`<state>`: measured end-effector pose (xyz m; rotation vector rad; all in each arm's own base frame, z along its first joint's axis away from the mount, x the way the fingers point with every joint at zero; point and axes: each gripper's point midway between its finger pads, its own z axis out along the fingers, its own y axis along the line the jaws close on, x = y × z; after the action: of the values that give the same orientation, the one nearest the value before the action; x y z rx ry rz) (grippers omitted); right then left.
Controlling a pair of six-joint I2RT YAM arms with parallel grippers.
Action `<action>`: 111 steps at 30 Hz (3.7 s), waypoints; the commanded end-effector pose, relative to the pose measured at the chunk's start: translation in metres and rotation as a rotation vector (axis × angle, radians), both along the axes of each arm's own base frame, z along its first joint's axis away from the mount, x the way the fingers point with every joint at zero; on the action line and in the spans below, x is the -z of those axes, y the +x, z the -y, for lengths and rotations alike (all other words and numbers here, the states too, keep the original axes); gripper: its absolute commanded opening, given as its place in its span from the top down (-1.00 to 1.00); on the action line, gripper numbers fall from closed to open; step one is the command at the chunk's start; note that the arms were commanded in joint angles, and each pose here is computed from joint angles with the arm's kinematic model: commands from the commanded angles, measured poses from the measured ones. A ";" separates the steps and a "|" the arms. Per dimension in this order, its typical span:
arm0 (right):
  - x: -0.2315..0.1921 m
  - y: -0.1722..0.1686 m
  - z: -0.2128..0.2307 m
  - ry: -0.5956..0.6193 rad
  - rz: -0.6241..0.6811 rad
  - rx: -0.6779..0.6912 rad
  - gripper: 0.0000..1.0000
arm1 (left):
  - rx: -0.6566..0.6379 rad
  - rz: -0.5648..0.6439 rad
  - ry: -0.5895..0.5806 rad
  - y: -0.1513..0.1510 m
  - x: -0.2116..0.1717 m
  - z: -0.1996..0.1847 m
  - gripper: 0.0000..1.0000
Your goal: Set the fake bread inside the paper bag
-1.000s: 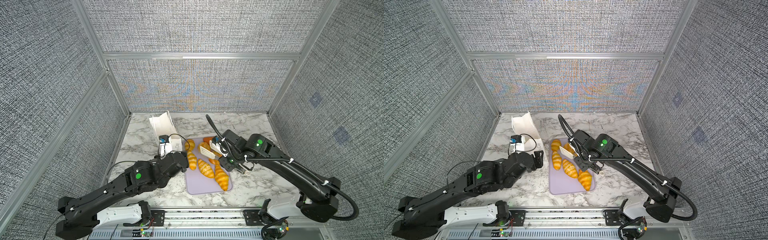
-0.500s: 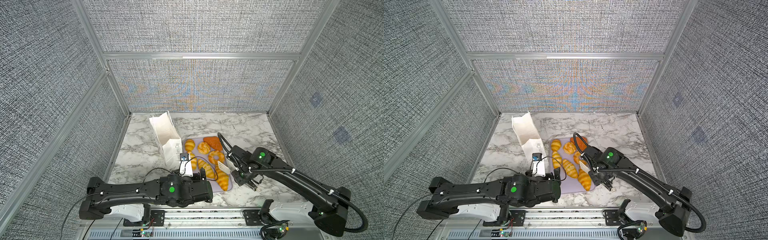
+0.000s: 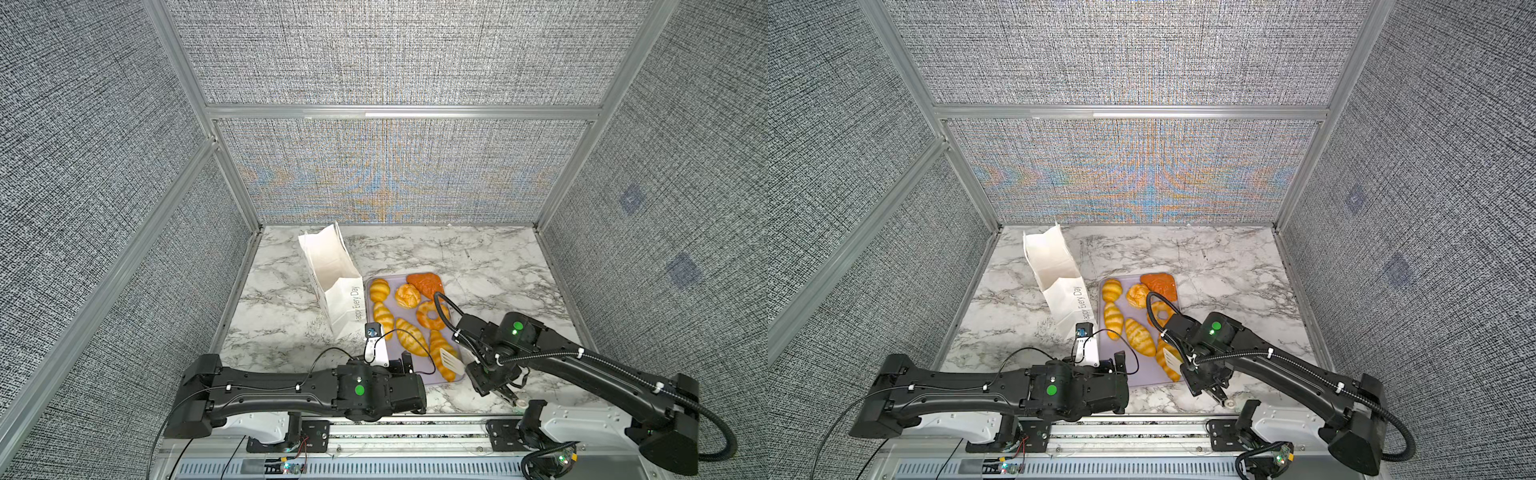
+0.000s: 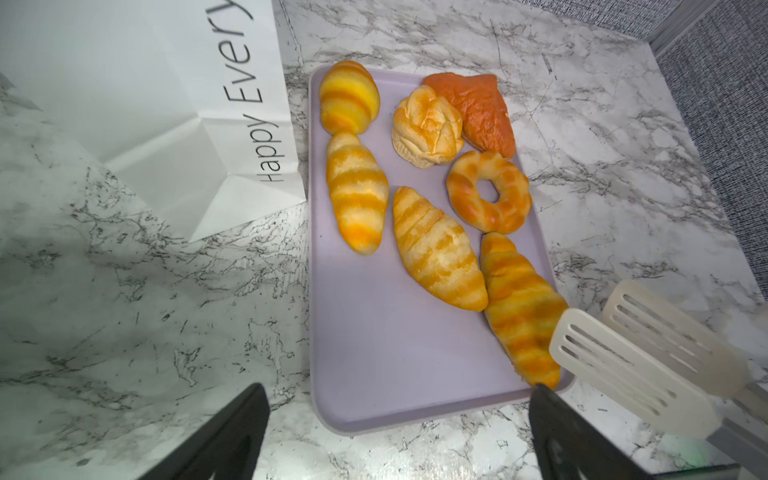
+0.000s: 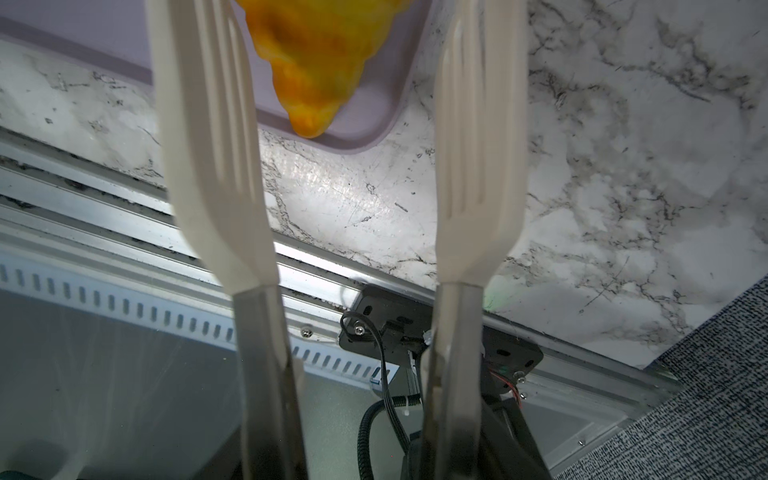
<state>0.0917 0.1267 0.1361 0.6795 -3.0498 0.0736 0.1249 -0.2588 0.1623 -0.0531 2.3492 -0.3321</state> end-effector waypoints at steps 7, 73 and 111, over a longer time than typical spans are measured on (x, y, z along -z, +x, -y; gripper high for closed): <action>0.008 -0.003 -0.005 -0.064 -0.036 -0.002 -0.17 | -0.007 -0.072 -0.027 -0.009 0.014 0.003 -0.99; -0.052 0.046 -0.029 0.103 0.120 -0.042 0.41 | 0.105 0.176 0.001 0.013 -0.085 -0.036 -0.99; -0.218 0.138 -0.152 0.540 0.499 -0.252 0.40 | 0.052 0.424 -0.063 0.052 -0.245 -0.107 -0.98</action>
<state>0.2227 0.2684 0.3414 1.1712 -3.4328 -0.6362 0.1740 -0.1637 0.4054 0.0534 1.9373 -0.4608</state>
